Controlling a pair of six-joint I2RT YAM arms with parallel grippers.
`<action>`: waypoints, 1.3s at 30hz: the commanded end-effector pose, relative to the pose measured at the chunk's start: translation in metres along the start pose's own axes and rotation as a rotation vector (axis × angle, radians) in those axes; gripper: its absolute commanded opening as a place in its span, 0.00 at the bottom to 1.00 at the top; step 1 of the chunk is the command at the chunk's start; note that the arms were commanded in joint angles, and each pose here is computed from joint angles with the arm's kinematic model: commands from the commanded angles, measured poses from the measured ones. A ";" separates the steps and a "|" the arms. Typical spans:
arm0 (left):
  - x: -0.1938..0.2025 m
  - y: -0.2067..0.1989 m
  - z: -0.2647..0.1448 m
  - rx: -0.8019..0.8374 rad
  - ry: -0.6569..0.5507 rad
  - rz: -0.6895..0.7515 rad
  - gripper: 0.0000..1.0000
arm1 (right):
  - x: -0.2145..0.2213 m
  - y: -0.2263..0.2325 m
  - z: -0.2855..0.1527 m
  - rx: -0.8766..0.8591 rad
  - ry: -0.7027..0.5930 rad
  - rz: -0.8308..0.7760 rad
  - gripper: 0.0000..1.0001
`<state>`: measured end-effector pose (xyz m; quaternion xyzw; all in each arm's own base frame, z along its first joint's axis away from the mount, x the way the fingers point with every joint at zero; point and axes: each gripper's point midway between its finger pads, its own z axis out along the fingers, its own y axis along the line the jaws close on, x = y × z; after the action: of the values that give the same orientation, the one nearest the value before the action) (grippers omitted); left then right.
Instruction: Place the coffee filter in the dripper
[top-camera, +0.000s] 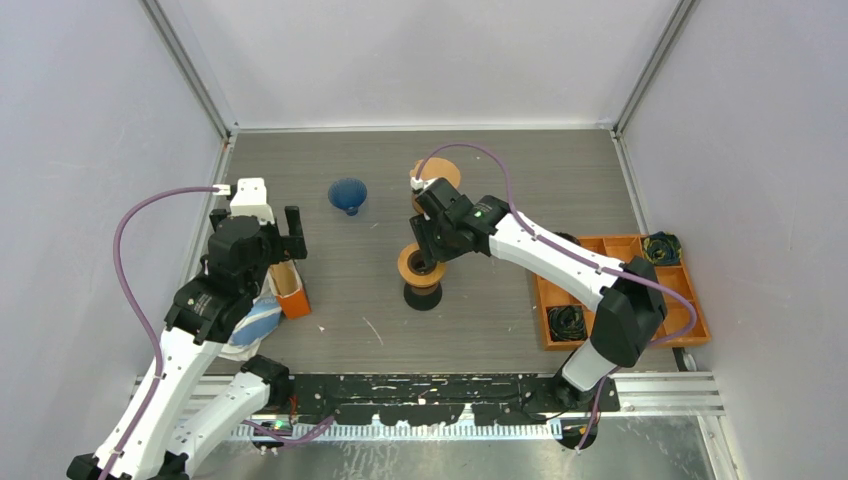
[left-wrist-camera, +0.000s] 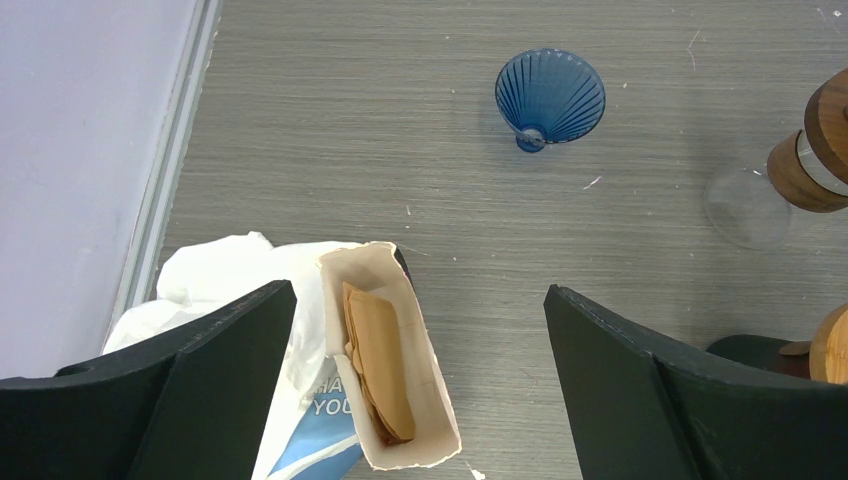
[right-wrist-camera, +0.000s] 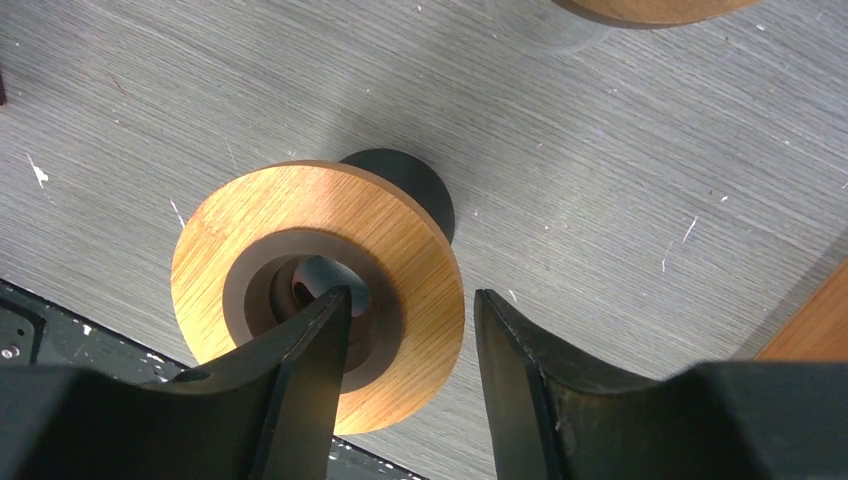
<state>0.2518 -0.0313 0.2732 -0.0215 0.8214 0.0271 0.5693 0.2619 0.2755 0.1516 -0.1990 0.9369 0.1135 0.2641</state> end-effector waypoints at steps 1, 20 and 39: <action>-0.014 -0.001 0.000 0.007 -0.054 -0.021 0.99 | -0.025 0.009 -0.026 -0.045 -0.120 0.011 0.56; -0.008 -0.027 0.024 0.053 0.081 -0.057 0.99 | -0.042 -0.036 -0.070 0.050 -0.537 0.061 0.79; 0.019 -0.058 0.165 0.109 0.389 -0.423 0.89 | -0.025 -0.071 -0.098 0.094 -0.777 0.121 1.00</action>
<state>0.3674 -0.0665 0.1810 -0.1306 0.9143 -0.0537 0.3796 0.2623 0.1938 0.2146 -0.1012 0.8125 0.1424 0.5562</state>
